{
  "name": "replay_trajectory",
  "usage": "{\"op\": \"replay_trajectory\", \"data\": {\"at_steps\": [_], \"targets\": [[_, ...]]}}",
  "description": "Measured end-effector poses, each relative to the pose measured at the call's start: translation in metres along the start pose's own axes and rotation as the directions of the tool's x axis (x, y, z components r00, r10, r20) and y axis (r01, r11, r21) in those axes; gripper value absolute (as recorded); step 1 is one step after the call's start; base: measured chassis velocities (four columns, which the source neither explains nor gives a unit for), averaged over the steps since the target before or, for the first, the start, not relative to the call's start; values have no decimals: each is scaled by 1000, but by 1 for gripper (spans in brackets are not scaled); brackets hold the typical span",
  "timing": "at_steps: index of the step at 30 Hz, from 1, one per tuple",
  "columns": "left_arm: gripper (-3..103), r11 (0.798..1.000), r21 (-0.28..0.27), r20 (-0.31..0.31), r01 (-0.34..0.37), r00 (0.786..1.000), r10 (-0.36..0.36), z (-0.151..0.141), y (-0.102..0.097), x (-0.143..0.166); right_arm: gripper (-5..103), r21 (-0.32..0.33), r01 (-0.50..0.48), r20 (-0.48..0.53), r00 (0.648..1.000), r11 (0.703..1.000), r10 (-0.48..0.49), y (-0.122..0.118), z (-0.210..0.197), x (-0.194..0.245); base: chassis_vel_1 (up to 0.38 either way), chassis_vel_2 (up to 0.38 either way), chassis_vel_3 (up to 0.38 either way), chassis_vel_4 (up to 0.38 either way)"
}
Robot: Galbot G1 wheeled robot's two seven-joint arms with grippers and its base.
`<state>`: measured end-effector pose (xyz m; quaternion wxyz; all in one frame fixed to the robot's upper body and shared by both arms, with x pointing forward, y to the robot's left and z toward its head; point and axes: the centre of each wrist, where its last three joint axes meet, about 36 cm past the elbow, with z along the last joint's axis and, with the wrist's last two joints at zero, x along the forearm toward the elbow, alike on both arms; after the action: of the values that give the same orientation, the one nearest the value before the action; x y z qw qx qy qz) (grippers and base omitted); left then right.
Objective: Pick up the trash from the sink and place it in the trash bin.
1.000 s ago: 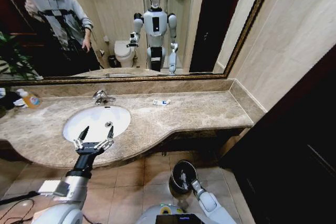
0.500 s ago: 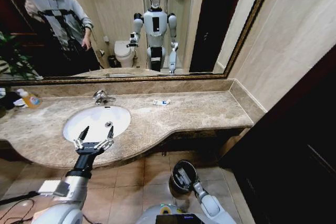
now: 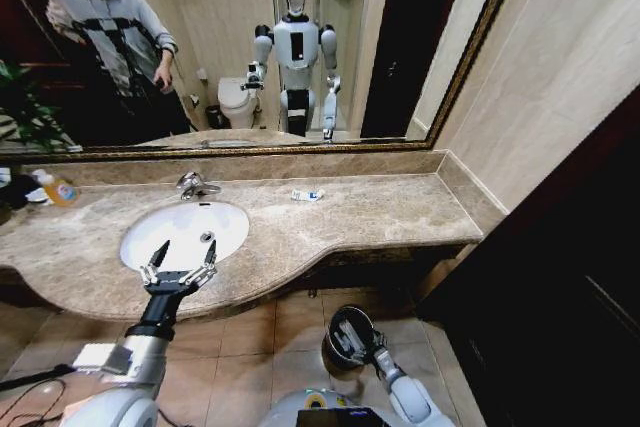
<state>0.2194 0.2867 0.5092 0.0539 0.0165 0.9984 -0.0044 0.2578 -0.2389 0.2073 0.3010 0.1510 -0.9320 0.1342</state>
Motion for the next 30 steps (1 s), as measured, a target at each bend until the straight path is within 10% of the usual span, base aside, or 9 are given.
{"op": "replay_trajectory", "data": {"at_steps": [4, 15, 30], "targets": [[100, 1000, 0, 0, 0, 1000, 0, 0, 0, 0, 100, -118, -52, 124, 990, 992, 66, -11, -37, 49, 0, 0, 0, 0], [100, 1000, 0, 0, 0, 1000, 0, 0, 0, 0, 100, -189, -105, 356, 919, 976, 168, -25, -128, 137, 0, 0, 0, 0], [100, 1000, 0, 0, 0, 1000, 0, 0, 0, 0, 100, -98, 57, 605, 796, 994, 14, -36, -240, 138, 0, 0, 0, 0]]}}
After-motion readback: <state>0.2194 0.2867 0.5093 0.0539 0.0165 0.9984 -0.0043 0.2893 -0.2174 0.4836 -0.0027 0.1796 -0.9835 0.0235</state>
